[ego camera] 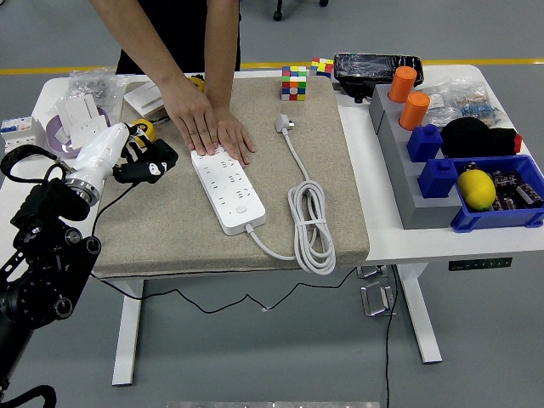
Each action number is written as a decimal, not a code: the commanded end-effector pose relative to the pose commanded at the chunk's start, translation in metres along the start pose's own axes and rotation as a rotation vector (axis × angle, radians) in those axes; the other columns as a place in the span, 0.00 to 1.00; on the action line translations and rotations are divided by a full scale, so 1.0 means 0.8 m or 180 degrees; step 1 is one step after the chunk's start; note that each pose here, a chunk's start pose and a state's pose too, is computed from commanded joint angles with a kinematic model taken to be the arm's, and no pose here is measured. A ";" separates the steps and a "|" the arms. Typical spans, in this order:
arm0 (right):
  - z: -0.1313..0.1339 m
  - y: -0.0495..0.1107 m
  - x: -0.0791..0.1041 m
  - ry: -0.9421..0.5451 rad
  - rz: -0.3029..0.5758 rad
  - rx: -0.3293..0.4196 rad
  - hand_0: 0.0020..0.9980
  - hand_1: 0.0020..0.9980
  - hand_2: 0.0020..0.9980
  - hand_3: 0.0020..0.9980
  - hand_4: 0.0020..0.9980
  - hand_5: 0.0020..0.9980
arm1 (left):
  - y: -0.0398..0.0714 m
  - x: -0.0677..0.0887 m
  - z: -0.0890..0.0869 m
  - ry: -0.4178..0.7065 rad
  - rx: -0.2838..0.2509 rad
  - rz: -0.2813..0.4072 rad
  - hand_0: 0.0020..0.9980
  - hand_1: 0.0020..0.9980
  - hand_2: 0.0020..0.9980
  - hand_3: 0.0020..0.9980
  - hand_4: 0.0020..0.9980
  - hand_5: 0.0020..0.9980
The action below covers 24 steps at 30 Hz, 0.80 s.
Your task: Pick up the plug,place it near the board,insert it into the board,press the button
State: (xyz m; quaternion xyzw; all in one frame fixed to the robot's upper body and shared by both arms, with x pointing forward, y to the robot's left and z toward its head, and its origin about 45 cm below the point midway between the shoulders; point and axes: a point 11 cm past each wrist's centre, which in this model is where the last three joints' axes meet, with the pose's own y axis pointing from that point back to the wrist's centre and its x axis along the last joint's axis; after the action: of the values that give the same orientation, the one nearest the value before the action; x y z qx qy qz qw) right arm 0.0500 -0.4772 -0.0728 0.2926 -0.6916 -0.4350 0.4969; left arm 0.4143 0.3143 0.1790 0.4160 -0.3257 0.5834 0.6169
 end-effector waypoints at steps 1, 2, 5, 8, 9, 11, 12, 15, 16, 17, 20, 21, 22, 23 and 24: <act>0.000 0.000 0.000 -0.0001 -0.0001 0.0000 1.00 0.86 0.79 0.81 1.00 1.00 | 0.001 -0.004 -0.006 0.0004 0.0025 -0.0012 0.45 0.37 0.33 0.37 0.57 0.22; -0.001 0.000 -0.001 0.0000 -0.0005 0.0002 1.00 0.86 0.79 0.81 1.00 1.00 | 0.001 -0.009 -0.012 0.0021 0.0046 -0.0017 0.45 0.37 0.33 0.37 0.57 0.22; -0.002 0.001 -0.004 -0.0002 -0.0015 0.0013 1.00 0.86 0.79 0.81 1.00 1.00 | 0.003 -0.020 -0.022 0.0056 0.0101 -0.0041 0.46 0.40 0.33 0.37 0.58 0.22; -0.003 0.001 -0.004 -0.0005 -0.0013 0.0020 1.00 0.86 0.79 0.81 1.00 1.00 | 0.005 -0.027 -0.023 0.0047 0.0099 -0.0062 0.46 0.40 0.33 0.37 0.58 0.22; -0.003 0.001 -0.004 -0.0005 -0.0010 0.0017 1.00 0.86 0.79 0.81 1.00 1.00 | 0.006 -0.031 -0.021 0.0023 0.0078 -0.0090 0.46 0.40 0.33 0.37 0.58 0.22; -0.001 0.001 -0.003 -0.0004 -0.0006 0.0006 1.00 0.86 0.79 0.81 1.00 1.00 | 0.007 -0.037 -0.017 -0.0013 0.0038 -0.0152 0.47 0.47 0.37 0.40 0.60 0.21; 0.000 0.000 -0.002 -0.0002 -0.0006 -0.0001 1.00 0.86 0.79 0.81 1.00 1.00 | 0.007 -0.041 -0.016 -0.0013 0.0030 -0.0194 0.47 0.47 0.37 0.40 0.60 0.21; 0.001 0.000 -0.003 0.0003 -0.0007 -0.0008 1.00 0.86 0.79 0.81 1.00 1.00 | 0.007 -0.047 -0.015 0.0004 0.0037 -0.0277 0.47 0.47 0.37 0.40 0.60 0.21; 0.000 0.000 -0.003 0.0004 -0.0008 -0.0004 1.00 0.86 0.79 0.81 1.00 1.00 | 0.007 -0.048 -0.015 0.0007 0.0040 -0.0292 0.47 0.47 0.37 0.40 0.60 0.21; 0.000 0.000 -0.003 0.0003 -0.0010 0.0002 1.00 0.86 0.79 0.81 1.00 1.00 | 0.006 -0.049 -0.015 0.0007 0.0044 -0.0309 0.53 0.60 0.49 0.47 0.71 0.25; -0.001 0.001 -0.004 0.0005 -0.0010 0.0007 1.00 0.86 0.79 0.81 1.00 1.00 | 0.006 -0.051 -0.018 0.0013 0.0072 -0.0360 0.53 0.60 0.49 0.47 0.71 0.25; -0.001 0.001 -0.004 0.0006 -0.0010 0.0007 1.00 0.86 0.79 0.81 1.00 1.00 | 0.005 -0.052 -0.019 0.0017 0.0083 -0.0378 0.53 0.60 0.49 0.47 0.71 0.25; -0.001 0.001 -0.004 0.0007 -0.0009 0.0007 1.00 0.86 0.79 0.81 1.00 1.00 | 0.005 -0.052 -0.019 0.0024 0.0090 -0.0392 0.53 0.60 0.49 0.47 0.71 0.25; -0.001 0.001 -0.004 0.0008 -0.0009 0.0005 1.00 0.86 0.79 0.81 1.00 1.00 | 0.005 -0.053 -0.020 0.0028 0.0093 -0.0403 0.67 0.76 0.70 0.59 0.89 0.34; 0.000 0.001 -0.004 0.0008 -0.0008 0.0004 1.00 0.86 0.79 0.81 1.00 1.00 | 0.005 -0.053 -0.020 0.0030 0.0094 -0.0408 0.67 0.76 0.70 0.59 0.89 0.34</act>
State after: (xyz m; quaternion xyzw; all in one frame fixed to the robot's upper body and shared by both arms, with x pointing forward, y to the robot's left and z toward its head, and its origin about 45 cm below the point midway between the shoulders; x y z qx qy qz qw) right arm 0.0514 -0.4745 -0.0737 0.2943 -0.6909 -0.4348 0.4970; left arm 0.4042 0.3093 0.1352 0.4423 -0.2868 0.5494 0.6483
